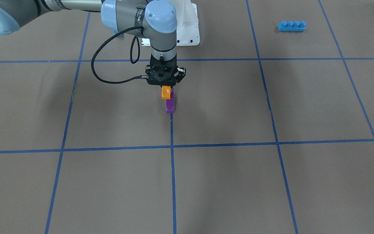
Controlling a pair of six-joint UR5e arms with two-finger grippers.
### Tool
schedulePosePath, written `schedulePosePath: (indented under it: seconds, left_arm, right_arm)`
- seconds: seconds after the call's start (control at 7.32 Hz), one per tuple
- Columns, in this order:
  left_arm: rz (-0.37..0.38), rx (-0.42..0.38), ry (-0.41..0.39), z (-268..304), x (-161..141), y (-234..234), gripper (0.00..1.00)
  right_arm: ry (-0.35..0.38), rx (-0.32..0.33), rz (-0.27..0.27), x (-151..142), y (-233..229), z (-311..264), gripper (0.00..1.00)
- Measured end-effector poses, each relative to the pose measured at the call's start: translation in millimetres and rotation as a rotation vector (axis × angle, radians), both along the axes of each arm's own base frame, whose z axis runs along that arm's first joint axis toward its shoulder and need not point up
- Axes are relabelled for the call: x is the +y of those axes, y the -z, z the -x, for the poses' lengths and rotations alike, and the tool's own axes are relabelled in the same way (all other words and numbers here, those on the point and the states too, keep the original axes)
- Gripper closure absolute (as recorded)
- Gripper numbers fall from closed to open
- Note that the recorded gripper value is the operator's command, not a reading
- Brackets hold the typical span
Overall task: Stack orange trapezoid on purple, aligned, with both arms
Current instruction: 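Lower the orange block onto the purple block, aligning its edges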
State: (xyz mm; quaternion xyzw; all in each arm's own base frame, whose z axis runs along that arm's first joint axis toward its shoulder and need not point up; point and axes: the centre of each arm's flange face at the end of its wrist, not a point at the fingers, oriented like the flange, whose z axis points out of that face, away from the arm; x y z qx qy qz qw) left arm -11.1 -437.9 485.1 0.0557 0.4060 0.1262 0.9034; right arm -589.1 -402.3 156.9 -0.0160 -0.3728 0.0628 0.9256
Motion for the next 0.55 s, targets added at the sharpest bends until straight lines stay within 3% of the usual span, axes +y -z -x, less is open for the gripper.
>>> schedulePosePath:
  seconds: [0.55]
  left_arm:
    - [0.007, 0.001, -0.001, -0.4, -0.4, -2.5, 0.00]
  right_arm:
    - [-0.004, 0.008, -0.009, 1.5, -0.8, 4.0, 1.00]
